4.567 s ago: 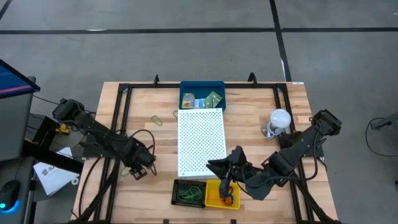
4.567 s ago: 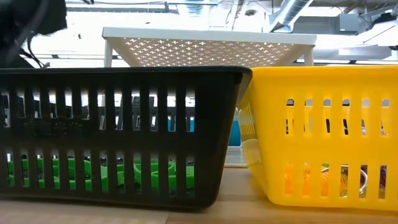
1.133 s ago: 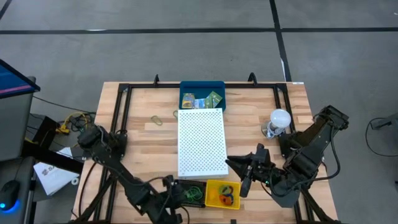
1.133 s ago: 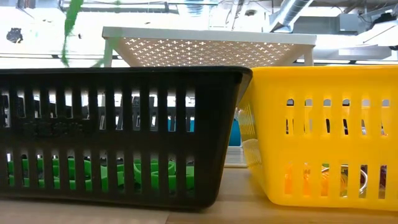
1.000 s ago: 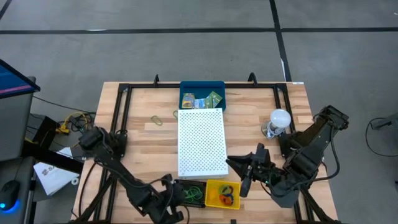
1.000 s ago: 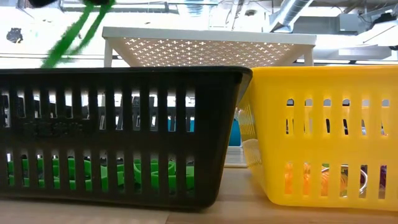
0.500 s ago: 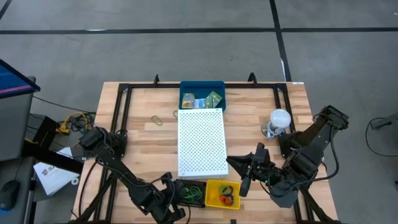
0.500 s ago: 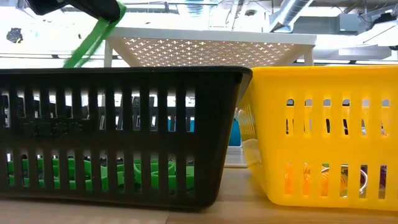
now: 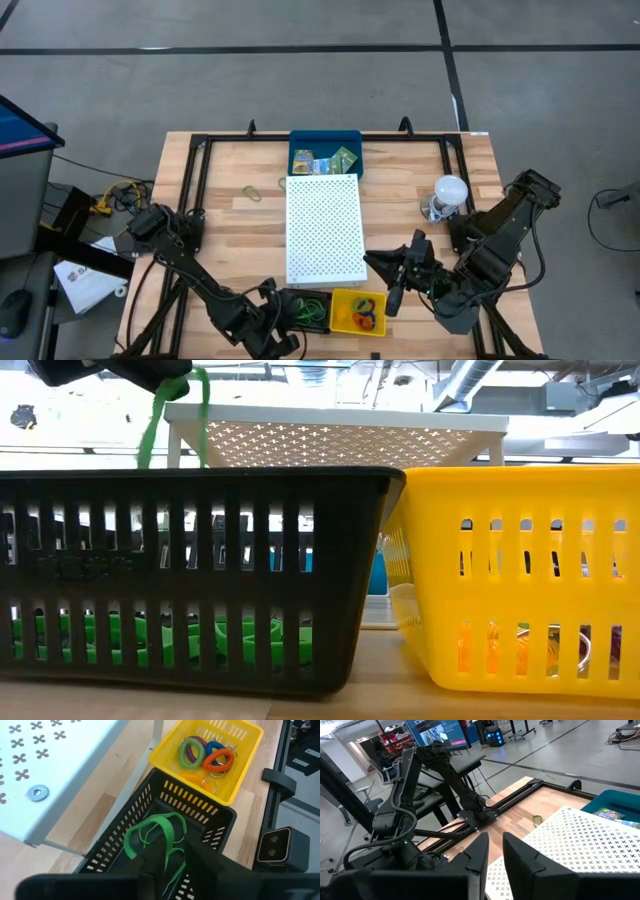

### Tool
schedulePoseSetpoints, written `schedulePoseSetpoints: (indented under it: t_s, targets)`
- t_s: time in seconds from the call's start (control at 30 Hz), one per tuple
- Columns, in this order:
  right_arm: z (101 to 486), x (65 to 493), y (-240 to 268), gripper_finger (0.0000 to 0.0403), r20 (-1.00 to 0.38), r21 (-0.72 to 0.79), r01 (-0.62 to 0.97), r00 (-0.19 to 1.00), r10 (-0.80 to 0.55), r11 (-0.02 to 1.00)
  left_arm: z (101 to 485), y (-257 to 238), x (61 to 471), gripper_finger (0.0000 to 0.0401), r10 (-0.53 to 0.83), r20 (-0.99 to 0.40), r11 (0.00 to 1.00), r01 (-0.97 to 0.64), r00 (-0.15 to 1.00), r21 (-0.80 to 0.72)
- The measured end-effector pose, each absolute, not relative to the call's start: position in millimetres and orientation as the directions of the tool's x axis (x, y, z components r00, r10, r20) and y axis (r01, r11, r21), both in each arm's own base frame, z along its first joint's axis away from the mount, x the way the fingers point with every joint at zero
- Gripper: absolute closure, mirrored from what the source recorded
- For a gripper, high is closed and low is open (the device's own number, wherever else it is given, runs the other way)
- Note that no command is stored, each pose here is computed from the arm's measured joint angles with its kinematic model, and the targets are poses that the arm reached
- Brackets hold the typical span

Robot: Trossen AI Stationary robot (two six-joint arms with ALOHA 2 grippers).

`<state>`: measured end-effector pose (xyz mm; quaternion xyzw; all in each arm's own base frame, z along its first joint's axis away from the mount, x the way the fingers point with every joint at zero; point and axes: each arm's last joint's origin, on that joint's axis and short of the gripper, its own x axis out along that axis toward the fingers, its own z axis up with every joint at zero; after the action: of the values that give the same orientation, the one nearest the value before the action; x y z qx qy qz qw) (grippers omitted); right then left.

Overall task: Pick & Place Office Desk Supplies
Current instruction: Put the green rubber band into the black bin

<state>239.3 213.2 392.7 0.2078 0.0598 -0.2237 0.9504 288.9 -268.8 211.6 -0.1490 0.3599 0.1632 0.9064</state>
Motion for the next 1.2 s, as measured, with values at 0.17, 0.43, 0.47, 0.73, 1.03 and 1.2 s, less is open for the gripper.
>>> schedulePoseSetpoints:
  t_s: [0.17,0.43,0.47,0.73,1.03,1.2]
  targets:
    - [392.7,239.3,213.3,0.0347,-0.207,0.368,0.45,0.893,-0.4,0.814,211.9,-268.8,288.8,0.0311,0.188,-0.701,0.903,-0.402,0.688,-0.153]
    - [392.6,239.4,213.3,0.0346,-0.207,0.368,0.45,0.893,-0.4,0.814,216.9,-267.7,287.8,0.03,0.183,-0.694,0.9,-0.403,0.696,-0.166]
    - [392.6,239.4,213.4,0.0346,-0.207,0.369,0.45,0.893,-0.4,0.814,220.9,-266.5,287.1,0.03,0.189,-0.684,0.896,-0.409,0.705,-0.174]
    - [392.6,239.4,213.3,0.0346,-0.207,0.392,0.45,0.893,-0.4,0.802,312.4,-231.3,259.3,0.0299,0.184,-0.515,0.926,-0.324,0.837,-0.194]
    - [392.7,241.1,211.2,0.0346,-0.203,0.391,0.461,0.887,-0.414,0.797,394.9,-68.4,243.3,0.0299,0.6,-0.306,0.721,-0.665,0.739,-0.193]
    - [393.3,245.6,204.7,0.0346,-0.202,0.406,0.48,0.877,-0.436,0.778,437.1,46.6,205.0,0.0299,0.668,-0.24,0.619,-0.705,0.704,-0.346]
